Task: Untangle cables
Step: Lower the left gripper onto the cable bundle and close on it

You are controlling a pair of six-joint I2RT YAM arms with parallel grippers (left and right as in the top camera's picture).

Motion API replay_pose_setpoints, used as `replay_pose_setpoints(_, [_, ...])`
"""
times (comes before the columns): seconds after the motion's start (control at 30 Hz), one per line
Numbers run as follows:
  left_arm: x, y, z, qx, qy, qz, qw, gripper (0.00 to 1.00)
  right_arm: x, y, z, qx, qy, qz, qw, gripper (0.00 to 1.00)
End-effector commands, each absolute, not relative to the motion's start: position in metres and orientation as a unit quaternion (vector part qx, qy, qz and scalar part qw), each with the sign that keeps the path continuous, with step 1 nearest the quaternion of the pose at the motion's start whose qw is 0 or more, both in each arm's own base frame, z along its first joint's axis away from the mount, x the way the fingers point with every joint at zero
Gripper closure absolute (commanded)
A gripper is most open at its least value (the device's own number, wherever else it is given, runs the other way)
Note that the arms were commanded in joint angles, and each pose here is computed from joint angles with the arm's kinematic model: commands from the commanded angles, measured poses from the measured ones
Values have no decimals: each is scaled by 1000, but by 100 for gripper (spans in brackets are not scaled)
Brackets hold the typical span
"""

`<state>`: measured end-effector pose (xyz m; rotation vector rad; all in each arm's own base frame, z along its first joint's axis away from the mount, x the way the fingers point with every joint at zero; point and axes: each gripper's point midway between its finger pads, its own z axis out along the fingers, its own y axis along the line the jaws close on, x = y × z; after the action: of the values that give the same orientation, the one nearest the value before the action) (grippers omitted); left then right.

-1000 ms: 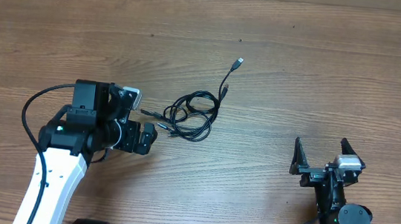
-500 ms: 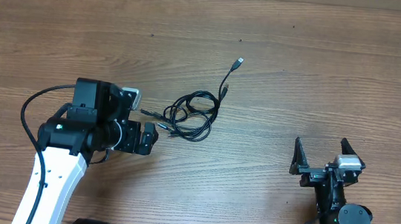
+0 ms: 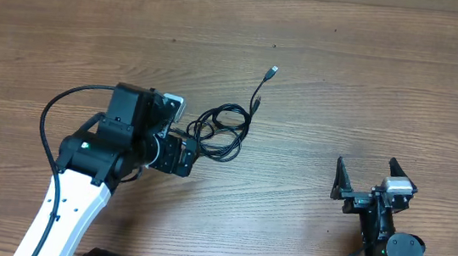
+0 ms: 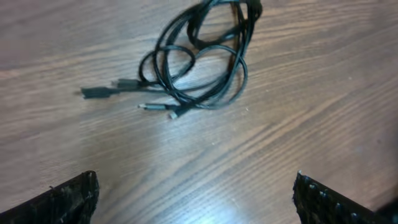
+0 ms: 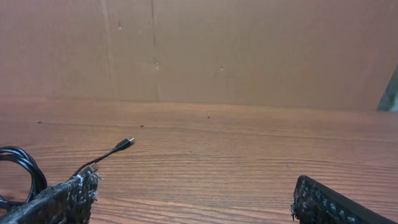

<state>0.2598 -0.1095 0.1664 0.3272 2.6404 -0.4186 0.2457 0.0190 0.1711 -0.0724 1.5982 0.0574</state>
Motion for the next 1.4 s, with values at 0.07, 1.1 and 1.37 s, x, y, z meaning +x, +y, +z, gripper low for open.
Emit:
replay_pose_setpoints(0.07, [283, -105, 173, 161, 946, -106, 260, 0, 246, 18, 170, -31, 715, 23, 698, 0])
replay_pose_setpoints(1.1, [374, -120, 93, 193, 941, -66, 270, 0, 246, 18, 170, -31, 715, 23, 698, 0])
replay_pose_setpoints(1.37, [373, -120, 67, 210, 946, -61, 238, 9, 246, 18, 170, -31, 715, 23, 698, 0])
